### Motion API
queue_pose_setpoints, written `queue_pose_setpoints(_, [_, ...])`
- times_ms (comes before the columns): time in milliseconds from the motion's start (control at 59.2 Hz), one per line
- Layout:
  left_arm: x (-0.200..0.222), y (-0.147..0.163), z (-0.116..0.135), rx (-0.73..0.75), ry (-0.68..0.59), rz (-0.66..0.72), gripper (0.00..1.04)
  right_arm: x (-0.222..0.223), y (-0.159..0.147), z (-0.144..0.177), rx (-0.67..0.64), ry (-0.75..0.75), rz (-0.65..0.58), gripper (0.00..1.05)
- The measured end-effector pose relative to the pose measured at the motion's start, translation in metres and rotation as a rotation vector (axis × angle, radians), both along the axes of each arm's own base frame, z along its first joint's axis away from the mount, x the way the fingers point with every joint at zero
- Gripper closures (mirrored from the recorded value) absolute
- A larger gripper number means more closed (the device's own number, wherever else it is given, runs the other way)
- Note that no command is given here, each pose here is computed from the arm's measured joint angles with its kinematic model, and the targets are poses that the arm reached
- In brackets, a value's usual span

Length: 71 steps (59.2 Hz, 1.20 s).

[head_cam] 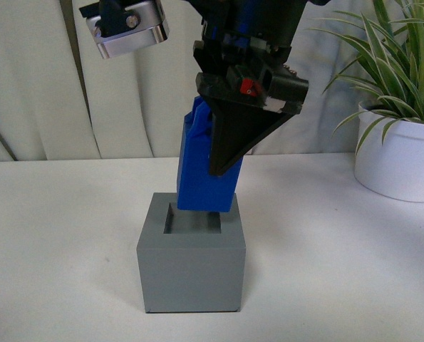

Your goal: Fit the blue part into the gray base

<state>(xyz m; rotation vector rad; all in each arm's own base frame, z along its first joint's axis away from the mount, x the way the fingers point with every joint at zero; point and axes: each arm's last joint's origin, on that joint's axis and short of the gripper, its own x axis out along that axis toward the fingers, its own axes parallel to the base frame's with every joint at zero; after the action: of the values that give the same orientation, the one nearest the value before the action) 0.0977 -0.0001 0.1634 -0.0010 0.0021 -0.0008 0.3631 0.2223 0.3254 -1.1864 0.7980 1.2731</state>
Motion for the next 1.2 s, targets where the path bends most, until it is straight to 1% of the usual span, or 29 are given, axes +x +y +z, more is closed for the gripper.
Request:
queue_pose_setpoints(507, [0.0,0.0,0.0,0.0,0.0,0.0,1.01,0.004,0.008,-0.014,-0.032,0.022,-0.002,0.58])
queue_pose_setpoints(811, [0.0,0.0,0.0,0.0,0.0,0.0,1.01,0.005,0.018,-0.019,-0.022,0.025,0.0,0.58])
queue_pose_setpoints(1200, [0.0,0.0,0.0,0.0,0.0,0.0,1.01,0.005,0.017,-0.024,-0.045,0.033,-0.017,0.58])
